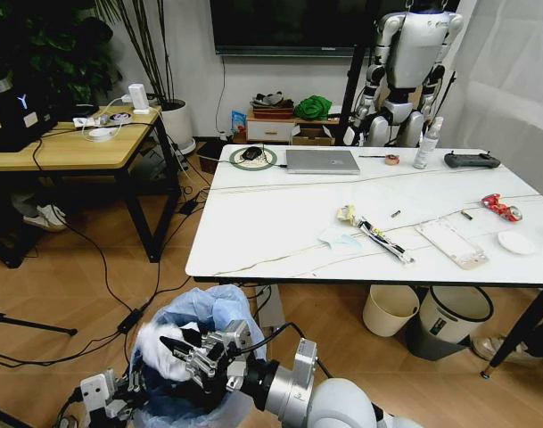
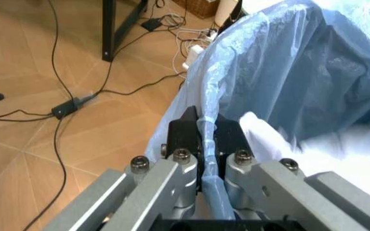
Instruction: Pick up the trash bin and place the trash from the table into it.
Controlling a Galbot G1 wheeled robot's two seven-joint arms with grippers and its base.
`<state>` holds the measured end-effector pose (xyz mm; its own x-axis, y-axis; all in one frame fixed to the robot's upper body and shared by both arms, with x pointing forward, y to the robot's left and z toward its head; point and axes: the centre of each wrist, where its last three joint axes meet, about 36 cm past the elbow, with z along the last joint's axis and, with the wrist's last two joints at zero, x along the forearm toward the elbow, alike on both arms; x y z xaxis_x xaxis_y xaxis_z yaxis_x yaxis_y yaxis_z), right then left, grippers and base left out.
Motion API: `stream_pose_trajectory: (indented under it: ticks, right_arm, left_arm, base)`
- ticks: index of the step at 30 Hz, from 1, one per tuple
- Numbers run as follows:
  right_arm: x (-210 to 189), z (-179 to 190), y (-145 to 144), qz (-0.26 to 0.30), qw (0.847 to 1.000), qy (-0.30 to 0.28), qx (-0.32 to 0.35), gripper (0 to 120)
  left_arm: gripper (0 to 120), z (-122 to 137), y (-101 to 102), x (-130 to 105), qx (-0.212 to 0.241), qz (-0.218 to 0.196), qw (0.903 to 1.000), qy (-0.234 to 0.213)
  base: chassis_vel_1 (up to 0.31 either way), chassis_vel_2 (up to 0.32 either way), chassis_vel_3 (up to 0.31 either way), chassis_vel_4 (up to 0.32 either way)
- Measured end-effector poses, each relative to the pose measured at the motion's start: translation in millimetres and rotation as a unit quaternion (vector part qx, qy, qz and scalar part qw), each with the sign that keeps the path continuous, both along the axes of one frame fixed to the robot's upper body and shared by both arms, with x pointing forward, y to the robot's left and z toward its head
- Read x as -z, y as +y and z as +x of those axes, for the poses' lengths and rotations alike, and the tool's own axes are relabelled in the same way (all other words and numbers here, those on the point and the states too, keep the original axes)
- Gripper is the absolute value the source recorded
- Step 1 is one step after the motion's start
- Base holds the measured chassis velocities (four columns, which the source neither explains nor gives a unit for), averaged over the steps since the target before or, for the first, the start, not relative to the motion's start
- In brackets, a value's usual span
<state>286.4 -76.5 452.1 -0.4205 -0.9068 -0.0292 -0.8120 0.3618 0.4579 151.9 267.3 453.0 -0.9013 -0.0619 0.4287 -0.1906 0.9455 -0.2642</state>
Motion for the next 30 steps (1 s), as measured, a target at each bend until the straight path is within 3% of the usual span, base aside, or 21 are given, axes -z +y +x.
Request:
stream_pose_trajectory:
  ticks: [7,10,14,17,21,22,26,30]
  right_arm:
    - [-7,22,-14,0.001,0.999,-0.022,0.046,67]
    - [-14,36,-27,-0.003,0.994,-0.030,0.101,80]
    - [-18,44,-37,-0.012,0.990,-0.032,0.134,86]
    - [-27,59,-62,-0.038,0.978,-0.036,0.202,98]
    - [-33,82,-106,-0.126,0.942,-0.047,0.307,100]
    - [-33,82,-106,-0.126,0.942,-0.047,0.307,100]
    - [-29,101,-132,-0.182,0.917,-0.052,0.351,100]
    - [-22,113,-143,-0.202,0.909,-0.051,0.362,100]
  left_arm:
    - [0,1,-1,5,0.001,-0.003,1.0000,0.004]
    - [0,2,1,9,-0.005,-0.009,0.9999,0.009]
    - [0,3,1,11,-0.012,-0.016,0.9997,0.014]
    - [0,5,-1,13,-0.024,-0.036,0.9988,0.025]
    - [0,7,-11,8,-0.012,-0.058,0.9973,0.044]
    - [0,7,-11,8,-0.012,-0.058,0.9973,0.044]
    - [0,12,-12,5,-0.032,-0.048,0.9958,0.070]
    - [0,16,-11,4,-0.046,-0.040,0.9950,0.079]
  base:
    - [0.000,0.000,0.000,0.000]
    - [0.000,0.000,0.000,0.000]
    - [0.000,0.000,0.000,0.000]
    - [0.000,0.000,0.000,0.000]
    - [0.000,0.000,0.000,0.000]
    - [0.000,0.000,0.000,0.000]
    - [0.000,0.000,0.000,0.000]
    - [0.000,0.000,0.000,0.000]
